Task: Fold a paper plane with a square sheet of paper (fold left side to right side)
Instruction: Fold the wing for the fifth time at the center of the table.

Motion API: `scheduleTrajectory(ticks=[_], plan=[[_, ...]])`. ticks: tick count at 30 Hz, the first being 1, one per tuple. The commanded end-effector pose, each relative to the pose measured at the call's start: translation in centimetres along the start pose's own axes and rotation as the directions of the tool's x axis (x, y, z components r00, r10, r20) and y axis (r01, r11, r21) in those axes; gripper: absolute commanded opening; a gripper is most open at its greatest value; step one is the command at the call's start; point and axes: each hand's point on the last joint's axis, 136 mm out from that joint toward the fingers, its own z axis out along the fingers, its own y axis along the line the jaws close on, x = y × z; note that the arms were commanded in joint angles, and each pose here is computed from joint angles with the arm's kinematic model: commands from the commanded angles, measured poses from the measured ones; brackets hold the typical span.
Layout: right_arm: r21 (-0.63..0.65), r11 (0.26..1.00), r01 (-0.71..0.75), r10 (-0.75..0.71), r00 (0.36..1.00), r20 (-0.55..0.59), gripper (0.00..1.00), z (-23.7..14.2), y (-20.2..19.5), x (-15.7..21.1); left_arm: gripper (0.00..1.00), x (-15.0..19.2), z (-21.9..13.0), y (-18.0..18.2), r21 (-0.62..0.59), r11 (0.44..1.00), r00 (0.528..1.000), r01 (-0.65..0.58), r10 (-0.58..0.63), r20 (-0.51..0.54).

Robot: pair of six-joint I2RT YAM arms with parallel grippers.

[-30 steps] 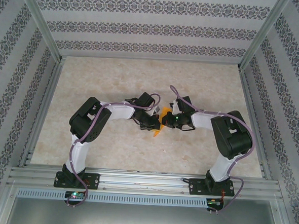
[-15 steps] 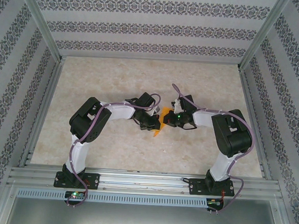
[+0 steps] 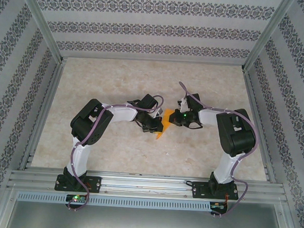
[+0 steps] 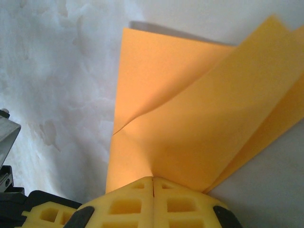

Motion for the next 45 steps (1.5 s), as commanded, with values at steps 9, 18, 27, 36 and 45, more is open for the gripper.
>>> scheduleTrajectory(ticks=[9,18,27,36,45], plan=[[0.099,0.995,-0.015,0.006,0.996,0.090,0.00,-0.6,-3.4,-3.6,0.00,5.3,1.7,7.9,-0.279,0.953,0.979,0.117,-0.158,-0.127],[0.088,0.995,-0.039,0.028,0.993,0.115,0.00,-1.2,-4.1,-5.2,0.00,5.3,1.8,8.0,-0.281,0.952,0.979,0.119,-0.160,-0.129],[0.087,0.994,-0.059,0.047,0.989,0.139,0.00,-1.9,-4.9,-7.2,0.00,5.3,1.8,8.0,-0.281,0.952,0.979,0.117,-0.159,-0.130],[0.067,0.993,-0.092,0.081,0.985,0.149,0.00,-1.8,-5.1,-8.5,0.00,5.4,1.7,8.0,-0.281,0.952,0.979,0.119,-0.160,-0.129],[0.011,0.989,-0.149,0.145,0.972,0.187,0.00,-3.2,-5.4,-10.1,0.00,5.3,1.8,7.9,-0.276,0.954,0.979,0.118,-0.157,-0.126]])
